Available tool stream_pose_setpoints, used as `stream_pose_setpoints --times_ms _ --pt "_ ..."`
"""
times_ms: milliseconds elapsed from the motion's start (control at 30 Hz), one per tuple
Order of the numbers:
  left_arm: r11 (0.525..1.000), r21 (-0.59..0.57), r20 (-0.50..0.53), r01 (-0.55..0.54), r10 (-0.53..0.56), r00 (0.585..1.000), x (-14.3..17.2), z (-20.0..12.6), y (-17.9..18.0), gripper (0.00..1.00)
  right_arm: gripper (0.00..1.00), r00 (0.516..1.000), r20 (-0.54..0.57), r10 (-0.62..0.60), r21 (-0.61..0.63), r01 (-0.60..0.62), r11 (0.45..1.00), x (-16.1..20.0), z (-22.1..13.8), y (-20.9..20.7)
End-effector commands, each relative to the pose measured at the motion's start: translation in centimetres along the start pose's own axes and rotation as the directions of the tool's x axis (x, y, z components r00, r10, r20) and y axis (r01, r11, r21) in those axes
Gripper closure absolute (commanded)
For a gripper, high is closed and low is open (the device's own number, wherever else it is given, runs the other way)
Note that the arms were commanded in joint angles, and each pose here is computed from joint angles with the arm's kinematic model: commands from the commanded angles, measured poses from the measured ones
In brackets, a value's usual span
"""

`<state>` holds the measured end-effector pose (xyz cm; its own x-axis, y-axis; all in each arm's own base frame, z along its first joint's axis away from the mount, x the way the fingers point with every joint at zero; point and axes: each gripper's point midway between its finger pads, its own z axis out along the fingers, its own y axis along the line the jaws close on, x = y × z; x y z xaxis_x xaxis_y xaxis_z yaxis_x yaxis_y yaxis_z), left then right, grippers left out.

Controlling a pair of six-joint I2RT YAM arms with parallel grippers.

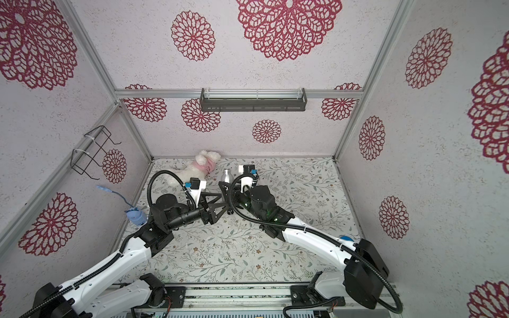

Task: Attach spray nozzles to spray bottles
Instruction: Pick up the spray bottle from the center of the board.

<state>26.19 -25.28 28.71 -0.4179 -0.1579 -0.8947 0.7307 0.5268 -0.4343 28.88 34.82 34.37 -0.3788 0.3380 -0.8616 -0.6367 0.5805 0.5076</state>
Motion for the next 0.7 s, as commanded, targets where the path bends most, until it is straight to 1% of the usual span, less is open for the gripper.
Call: stream_pose_setpoints --times_ms 0,67,167,300,400,533,567,667 --pt "0.991 -0.136 0.0 0.001 -0.001 1.0 1.2 -1.4 2.3 0.07 0.56 0.993 0.119 -0.02 -0.078 0.029 0.997 -4.3 -2.1 2.8" --pt "0.991 -0.136 0.019 -0.002 0.004 1.0 1.0 -1.8 2.2 0.06 0.57 0.994 0.108 -0.011 -0.091 0.021 0.996 -4.1 -2.0 3.0" --pt "0.998 -0.069 0.041 -0.007 0.01 0.999 0.1 -1.3 1.0 0.08 0.57 0.996 0.091 0.015 -0.132 -0.003 0.991 -3.3 -1.7 3.5" --pt "0.998 0.053 0.012 -0.015 0.014 1.0 -0.8 0.0 -1.3 0.16 0.57 0.994 0.111 0.024 -0.132 -0.009 0.991 -3.1 -1.8 3.2" --pt "0.993 0.113 -0.004 -0.032 0.032 0.999 -0.9 0.2 -2.7 0.17 0.57 0.992 0.121 0.021 -0.125 -0.006 0.992 -3.2 -1.8 3.0" --pt "0.991 0.127 0.013 -0.04 0.039 0.999 -1.1 0.3 -3.0 0.19 0.57 0.994 0.109 0.031 -0.135 -0.016 0.991 -2.7 -1.5 3.1" --pt "0.991 0.129 0.016 -0.039 0.038 0.999 -1.2 0.4 -3.0 0.21 0.57 0.994 0.106 0.037 -0.139 -0.022 0.99 -2.6 -1.5 3.1" --pt "0.994 0.104 -0.005 -0.031 0.032 0.999 -1.0 1.3 -2.4 0.33 0.57 0.993 0.109 0.05 -0.166 -0.031 0.986 -2.7 -1.6 3.6"
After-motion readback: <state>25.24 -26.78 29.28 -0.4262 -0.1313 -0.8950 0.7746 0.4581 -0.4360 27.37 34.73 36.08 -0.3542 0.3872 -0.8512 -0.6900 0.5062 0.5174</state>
